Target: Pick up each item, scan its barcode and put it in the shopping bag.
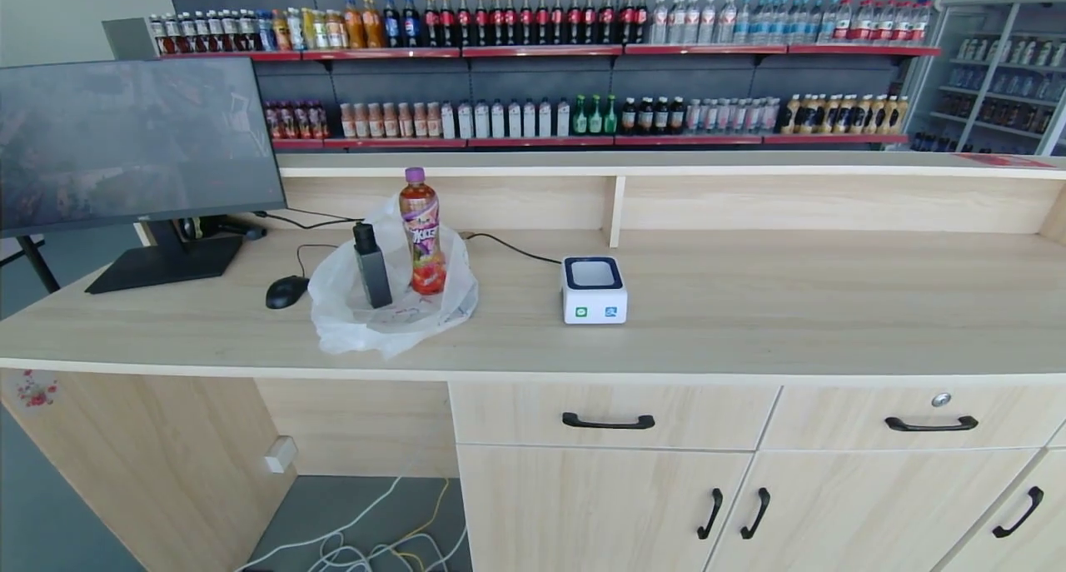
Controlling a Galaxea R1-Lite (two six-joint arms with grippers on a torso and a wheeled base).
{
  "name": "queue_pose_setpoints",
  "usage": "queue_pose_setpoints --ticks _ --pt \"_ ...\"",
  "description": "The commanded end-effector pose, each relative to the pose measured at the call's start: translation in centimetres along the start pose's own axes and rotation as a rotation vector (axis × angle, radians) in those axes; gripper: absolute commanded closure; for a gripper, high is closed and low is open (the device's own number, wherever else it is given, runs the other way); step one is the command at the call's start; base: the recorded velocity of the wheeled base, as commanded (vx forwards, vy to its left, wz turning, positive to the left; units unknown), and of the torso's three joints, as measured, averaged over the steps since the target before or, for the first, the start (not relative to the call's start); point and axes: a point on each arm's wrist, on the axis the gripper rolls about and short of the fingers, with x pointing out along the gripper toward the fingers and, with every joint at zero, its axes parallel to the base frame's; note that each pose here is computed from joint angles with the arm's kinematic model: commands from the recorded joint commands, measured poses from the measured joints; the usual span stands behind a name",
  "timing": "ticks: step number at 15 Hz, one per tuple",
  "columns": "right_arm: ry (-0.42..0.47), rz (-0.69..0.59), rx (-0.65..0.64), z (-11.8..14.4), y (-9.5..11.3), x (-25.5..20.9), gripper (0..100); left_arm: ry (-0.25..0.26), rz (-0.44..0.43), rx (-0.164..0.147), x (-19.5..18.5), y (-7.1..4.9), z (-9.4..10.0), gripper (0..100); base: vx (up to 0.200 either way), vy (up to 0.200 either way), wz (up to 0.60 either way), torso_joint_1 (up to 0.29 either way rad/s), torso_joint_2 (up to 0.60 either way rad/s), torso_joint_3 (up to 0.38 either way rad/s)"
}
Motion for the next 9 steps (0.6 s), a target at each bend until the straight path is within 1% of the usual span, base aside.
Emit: queue_pose_setpoints --ticks 1,6,9 --pt "0.002 -0.001 0.000 -0.03 0.00 0.01 0 -0.001 0.000 0.000 0.00 0.00 0.00 100 0.000 0.000 0.00 0.000 0.00 0.000" --pt "0.002 0.001 -0.002 -0.03 0.00 0.01 0 -0.001 0.000 0.000 0.00 0.00 0.00 100 0.000 0.200 0.00 0.002 0.00 0.003" --pt "0.000 0.001 0.000 -0.02 0.00 0.01 0 -0.001 0.000 0.000 0.00 0.00 0.00 100 0.000 0.000 0.00 0.000 0.00 0.000"
